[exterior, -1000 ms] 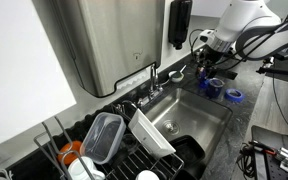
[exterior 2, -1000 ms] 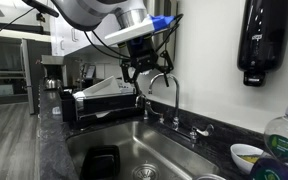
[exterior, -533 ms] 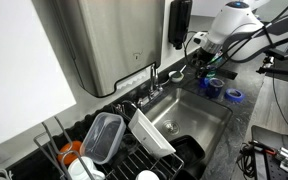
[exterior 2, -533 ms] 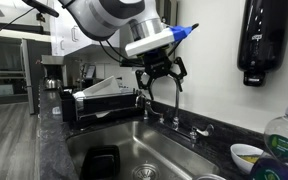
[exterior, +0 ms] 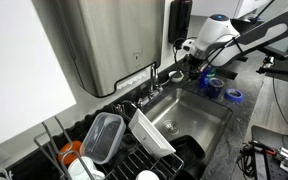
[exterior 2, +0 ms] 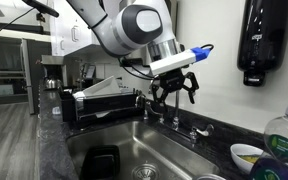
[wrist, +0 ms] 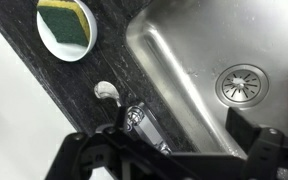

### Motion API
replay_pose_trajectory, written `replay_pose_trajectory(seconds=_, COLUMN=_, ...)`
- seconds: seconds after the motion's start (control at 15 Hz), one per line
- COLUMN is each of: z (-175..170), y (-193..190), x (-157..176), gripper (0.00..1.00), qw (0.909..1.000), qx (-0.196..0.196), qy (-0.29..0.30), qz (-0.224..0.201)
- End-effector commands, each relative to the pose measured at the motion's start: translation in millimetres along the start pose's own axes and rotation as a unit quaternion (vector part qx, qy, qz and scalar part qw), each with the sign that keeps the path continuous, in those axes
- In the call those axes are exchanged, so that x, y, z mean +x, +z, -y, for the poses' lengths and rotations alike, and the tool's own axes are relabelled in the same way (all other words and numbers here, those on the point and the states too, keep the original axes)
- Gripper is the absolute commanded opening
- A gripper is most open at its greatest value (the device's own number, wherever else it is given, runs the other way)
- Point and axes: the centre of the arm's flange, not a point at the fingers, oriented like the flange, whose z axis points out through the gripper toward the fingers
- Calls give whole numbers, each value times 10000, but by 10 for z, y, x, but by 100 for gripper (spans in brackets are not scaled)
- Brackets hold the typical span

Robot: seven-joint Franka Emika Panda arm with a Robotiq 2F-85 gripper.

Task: Turn the right tap handle to the left

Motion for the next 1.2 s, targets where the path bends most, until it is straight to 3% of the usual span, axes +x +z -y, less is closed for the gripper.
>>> replay_pose_trajectory(seconds=0.0, z=-216, y=292, x=12, gripper=100, qw=9996, qx=-12, qy=-279, qz=36)
replay_pose_trajectory(seconds=0.73, z=-178, y=429, x=-5, gripper=100, qw=9996, qx=87, qy=-211, qz=183)
replay_pose_trajectory(seconds=1.13, z=-243, y=521, x=19, gripper=100, qw=9990, qx=-107, qy=-402, qz=156)
